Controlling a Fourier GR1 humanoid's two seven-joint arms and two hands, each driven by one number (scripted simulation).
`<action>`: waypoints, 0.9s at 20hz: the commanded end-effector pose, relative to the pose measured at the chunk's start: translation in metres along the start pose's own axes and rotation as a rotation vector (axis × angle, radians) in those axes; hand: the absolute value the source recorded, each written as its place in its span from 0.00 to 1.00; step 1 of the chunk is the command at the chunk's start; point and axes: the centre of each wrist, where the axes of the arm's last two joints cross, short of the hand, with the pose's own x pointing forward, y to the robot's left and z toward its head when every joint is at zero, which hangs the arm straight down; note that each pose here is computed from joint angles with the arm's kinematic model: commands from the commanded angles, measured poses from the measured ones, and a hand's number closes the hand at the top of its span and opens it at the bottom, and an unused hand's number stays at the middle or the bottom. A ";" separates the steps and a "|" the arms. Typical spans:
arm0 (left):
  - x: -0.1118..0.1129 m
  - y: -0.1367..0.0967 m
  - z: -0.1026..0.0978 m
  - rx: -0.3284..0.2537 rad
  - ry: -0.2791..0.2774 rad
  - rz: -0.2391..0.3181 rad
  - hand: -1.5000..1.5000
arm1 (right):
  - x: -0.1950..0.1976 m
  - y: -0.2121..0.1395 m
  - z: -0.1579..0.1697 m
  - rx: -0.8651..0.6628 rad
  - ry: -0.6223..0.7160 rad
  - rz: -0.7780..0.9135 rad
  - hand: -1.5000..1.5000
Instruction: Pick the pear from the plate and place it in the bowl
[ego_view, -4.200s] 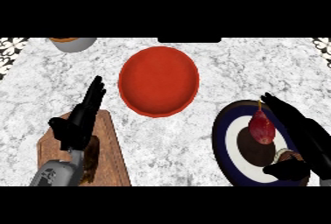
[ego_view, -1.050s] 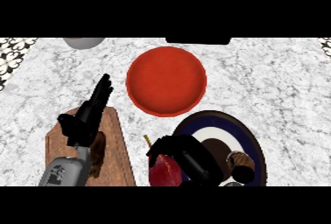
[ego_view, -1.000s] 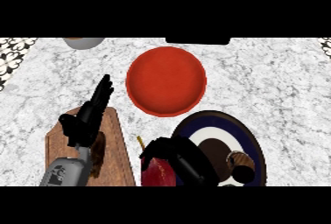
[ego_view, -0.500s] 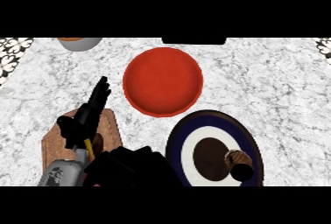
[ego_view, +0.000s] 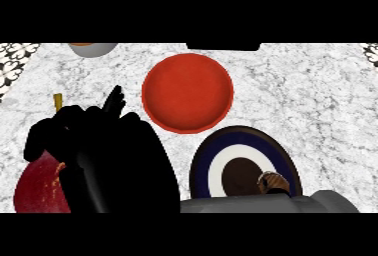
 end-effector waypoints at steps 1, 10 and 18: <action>0.003 0.008 -0.004 0.009 -0.022 -0.003 0.50 | 0.029 -0.006 -0.038 -0.031 0.069 0.028 1.00; -0.004 0.002 0.000 0.018 -0.019 0.007 0.50 | -0.018 0.001 -0.108 -0.040 0.188 0.348 1.00; -0.001 0.001 0.006 -0.004 -0.007 0.020 0.50 | -0.108 0.009 -0.127 -0.067 0.247 0.386 1.00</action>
